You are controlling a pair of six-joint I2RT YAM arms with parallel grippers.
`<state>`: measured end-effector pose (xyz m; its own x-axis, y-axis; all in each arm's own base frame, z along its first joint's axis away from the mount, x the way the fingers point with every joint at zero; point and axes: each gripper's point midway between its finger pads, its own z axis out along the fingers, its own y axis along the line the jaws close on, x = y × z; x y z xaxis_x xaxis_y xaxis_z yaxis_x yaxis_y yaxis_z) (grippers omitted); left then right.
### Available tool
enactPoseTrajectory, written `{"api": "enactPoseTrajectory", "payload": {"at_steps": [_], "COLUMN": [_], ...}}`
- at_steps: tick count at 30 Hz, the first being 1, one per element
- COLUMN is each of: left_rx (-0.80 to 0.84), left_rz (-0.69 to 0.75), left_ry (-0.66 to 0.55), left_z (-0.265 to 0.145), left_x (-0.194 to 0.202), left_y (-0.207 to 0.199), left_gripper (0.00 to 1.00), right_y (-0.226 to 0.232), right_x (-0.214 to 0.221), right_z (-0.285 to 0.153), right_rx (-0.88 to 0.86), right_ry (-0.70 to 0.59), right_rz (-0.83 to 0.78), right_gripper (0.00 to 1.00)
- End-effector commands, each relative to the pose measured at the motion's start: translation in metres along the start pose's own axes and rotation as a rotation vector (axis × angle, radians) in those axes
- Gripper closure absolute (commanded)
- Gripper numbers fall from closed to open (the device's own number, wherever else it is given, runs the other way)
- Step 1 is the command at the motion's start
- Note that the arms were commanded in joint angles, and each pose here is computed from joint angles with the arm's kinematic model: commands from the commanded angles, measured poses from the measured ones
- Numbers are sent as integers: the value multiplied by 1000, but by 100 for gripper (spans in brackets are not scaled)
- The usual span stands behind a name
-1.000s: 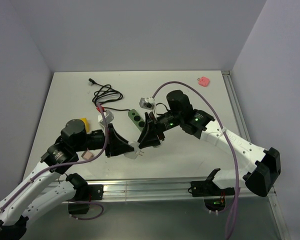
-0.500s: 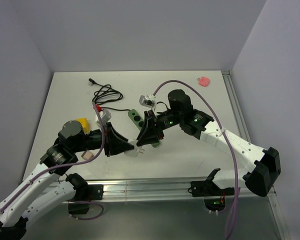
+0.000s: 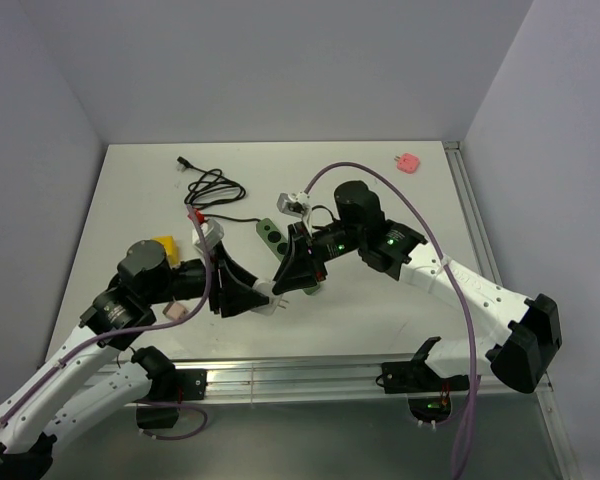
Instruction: Insert the plug
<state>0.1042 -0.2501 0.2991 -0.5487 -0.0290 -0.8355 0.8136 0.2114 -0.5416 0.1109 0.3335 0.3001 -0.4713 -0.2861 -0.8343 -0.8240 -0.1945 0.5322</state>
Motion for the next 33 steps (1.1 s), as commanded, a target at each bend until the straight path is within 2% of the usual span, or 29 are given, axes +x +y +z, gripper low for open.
{"api": "enactPoseTrajectory", "payload": {"at_steps": [1, 4, 5, 7, 12, 22, 30, 33], "left_rx": [18, 36, 20, 16, 50, 89, 86, 63], "left_rz": [60, 46, 35, 28, -2, 10, 7, 10], "left_ry": [2, 50, 63, 89, 112, 123, 130, 125], "left_z": [-1, 3, 6, 7, 13, 11, 12, 13], "left_x": [-13, -8, -7, -4, 1, 8, 14, 14], "left_y": [-9, -9, -4, -2, -1, -6, -2, 4], "left_gripper": [43, 53, 61, 65, 64, 50, 47, 50], "right_y": [8, 7, 7, 8, 5, 1, 1, 2], "right_x": [-9, -9, -9, -9, -8, -9, -15, -17], "right_z": [-3, -2, -2, -2, -1, 1, 2, 2], "right_rx": [12, 17, 19, 16, 20, 28, 32, 35], "right_ry": [-16, -9, -9, -6, 0, 2, -14, -23], "right_rz": [-42, -46, -47, -48, -45, -41, -35, -31], "right_gripper": [100, 100, 100, 100, 100, 100, 100, 100]}}
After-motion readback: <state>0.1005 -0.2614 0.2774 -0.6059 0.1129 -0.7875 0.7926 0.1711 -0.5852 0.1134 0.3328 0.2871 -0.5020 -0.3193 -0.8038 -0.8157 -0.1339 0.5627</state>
